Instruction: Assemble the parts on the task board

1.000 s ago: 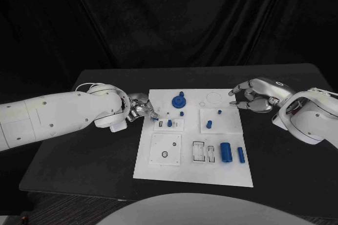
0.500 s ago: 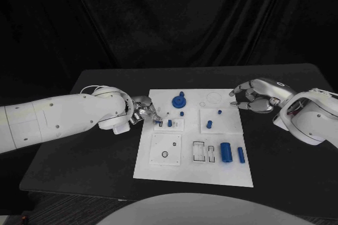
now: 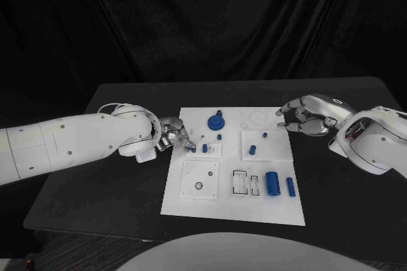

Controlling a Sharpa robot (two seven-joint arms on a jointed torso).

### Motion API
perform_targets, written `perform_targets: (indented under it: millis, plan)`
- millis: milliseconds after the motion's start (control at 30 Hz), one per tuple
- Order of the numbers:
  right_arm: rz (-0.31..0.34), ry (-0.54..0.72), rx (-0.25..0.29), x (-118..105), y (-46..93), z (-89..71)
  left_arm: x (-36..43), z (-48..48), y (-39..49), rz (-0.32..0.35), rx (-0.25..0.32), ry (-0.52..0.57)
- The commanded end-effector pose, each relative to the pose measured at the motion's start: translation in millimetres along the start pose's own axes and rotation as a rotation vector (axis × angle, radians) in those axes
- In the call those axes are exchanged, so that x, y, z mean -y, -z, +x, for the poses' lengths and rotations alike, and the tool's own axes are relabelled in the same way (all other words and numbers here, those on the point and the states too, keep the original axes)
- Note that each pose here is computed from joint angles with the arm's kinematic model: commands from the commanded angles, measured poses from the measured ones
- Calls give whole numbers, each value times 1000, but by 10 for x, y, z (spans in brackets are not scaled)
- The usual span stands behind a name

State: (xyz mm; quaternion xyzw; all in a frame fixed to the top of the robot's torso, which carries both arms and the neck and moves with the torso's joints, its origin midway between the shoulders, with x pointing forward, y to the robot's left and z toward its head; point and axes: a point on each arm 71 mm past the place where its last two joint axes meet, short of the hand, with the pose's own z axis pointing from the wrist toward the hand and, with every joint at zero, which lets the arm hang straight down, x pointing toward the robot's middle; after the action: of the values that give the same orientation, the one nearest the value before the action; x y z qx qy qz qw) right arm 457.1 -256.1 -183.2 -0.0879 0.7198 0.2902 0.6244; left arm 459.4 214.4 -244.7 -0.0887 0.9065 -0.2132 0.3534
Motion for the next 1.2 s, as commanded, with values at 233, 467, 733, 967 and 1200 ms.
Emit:
perform_targets:
  millis: [233, 467, 733, 967, 1200]
  plan:
    - [13, -1, -6, 10, 5, 12, 30, 43, -13, 10, -33, -4]
    - [13, -7, -5, 9, -1, 15, 25, 50, -33, 10, -33, -2]
    - [17, -13, -8, 14, 0, 20, 14, 59, -52, 4, -37, -2]
    - [19, -15, -10, 18, 2, 27, 2, 73, -57, -7, -51, -7]
    - [21, -16, -13, 23, 4, 38, -7, 80, -58, -11, -60, -10]
